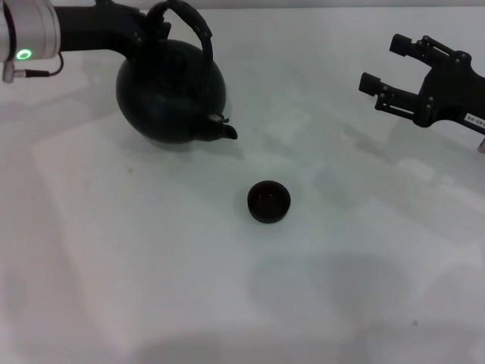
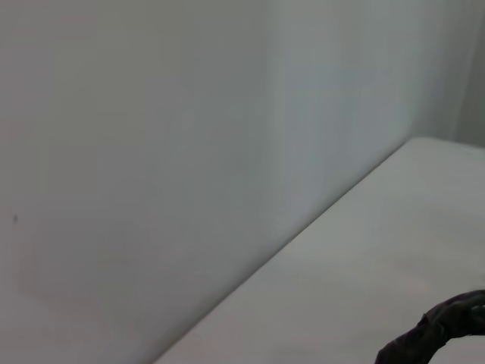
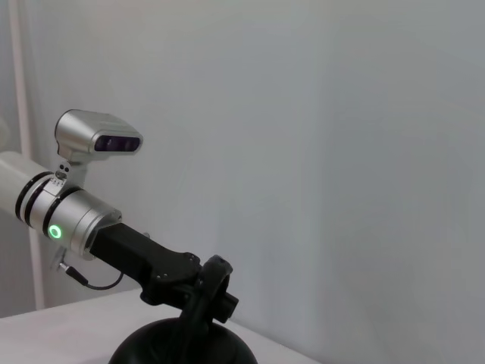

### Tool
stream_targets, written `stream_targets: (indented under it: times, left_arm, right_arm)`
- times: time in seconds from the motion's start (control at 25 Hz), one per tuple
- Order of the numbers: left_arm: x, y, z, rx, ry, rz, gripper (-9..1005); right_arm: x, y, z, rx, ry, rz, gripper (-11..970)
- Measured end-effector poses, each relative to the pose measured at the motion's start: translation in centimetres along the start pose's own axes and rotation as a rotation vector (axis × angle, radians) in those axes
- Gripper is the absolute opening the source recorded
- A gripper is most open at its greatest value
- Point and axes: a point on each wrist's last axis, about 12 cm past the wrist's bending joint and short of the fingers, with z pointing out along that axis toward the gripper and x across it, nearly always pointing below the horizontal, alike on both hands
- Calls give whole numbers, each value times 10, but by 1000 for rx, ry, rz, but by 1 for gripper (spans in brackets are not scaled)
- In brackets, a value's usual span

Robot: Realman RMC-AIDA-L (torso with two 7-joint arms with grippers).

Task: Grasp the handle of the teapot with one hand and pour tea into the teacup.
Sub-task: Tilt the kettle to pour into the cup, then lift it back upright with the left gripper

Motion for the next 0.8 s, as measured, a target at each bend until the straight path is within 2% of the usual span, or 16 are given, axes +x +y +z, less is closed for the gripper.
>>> stream_targets:
  times: [0.24, 0.4, 0.64, 0.8]
  left_arm:
    - [-5, 4, 2, -25, 13, 104, 115]
    - [-9, 5, 4, -23, 9, 129, 115]
    - [-23, -1, 12, 20, -19, 138, 116]
    - [-30, -7, 18, 56, 8, 165, 116]
  right_arm:
    - [-2, -3, 0, 8, -4, -11, 867]
    - [-2, -3, 0, 14, -4, -11, 867]
    - [-1, -5, -4, 26, -2, -9, 867]
    - [-1, -5, -5, 27, 1, -11, 867]
